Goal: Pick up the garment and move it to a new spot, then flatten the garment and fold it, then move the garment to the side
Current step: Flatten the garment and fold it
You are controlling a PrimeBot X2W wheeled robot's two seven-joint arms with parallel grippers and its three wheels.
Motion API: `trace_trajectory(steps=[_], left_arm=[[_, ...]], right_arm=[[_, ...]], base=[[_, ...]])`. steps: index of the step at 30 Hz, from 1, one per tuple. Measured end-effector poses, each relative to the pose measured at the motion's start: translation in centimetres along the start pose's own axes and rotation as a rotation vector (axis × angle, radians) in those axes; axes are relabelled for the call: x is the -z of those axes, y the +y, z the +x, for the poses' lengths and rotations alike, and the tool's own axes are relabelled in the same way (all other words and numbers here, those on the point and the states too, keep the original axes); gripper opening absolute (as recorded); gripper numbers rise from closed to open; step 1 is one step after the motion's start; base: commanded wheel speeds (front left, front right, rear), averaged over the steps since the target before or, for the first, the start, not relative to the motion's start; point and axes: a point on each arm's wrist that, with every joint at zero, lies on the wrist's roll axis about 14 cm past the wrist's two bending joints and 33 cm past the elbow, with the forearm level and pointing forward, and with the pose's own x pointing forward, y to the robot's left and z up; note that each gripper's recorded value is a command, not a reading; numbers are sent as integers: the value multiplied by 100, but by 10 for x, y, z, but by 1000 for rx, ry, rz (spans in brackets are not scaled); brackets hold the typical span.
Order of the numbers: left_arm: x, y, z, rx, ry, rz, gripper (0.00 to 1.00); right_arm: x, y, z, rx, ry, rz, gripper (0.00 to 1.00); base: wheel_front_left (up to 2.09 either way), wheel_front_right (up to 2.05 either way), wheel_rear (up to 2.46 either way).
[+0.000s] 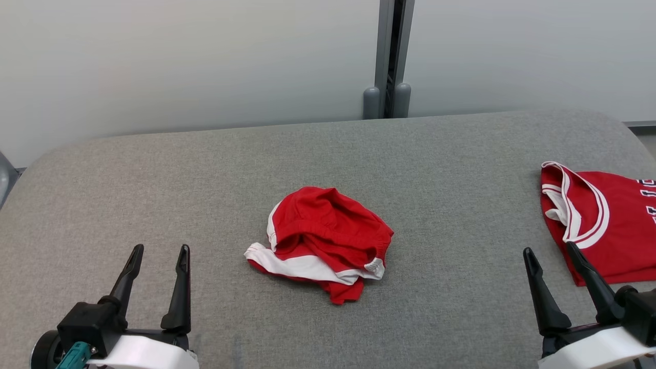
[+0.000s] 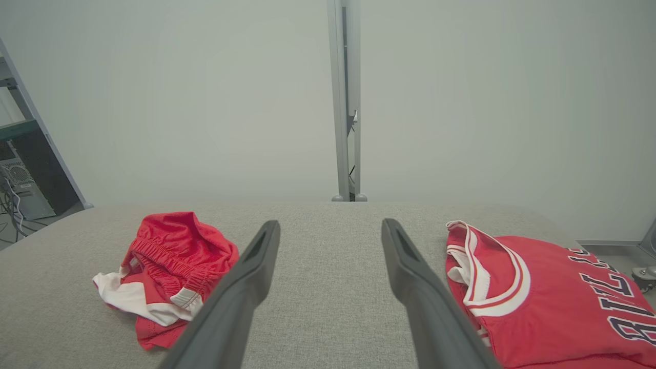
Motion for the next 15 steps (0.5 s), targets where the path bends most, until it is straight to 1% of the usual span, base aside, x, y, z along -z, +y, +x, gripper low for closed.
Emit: trace_trajectory(steps=[11,15], left_arm=[[1,-2,-1,0,4,-2,100],[2,-1,0,-3,8,-3,100]], right_arm=[[0,0,0,0,3,-2,100],[1,8,8,-39,11,-14,100]], base=[[0,0,0],[0,0,0]])
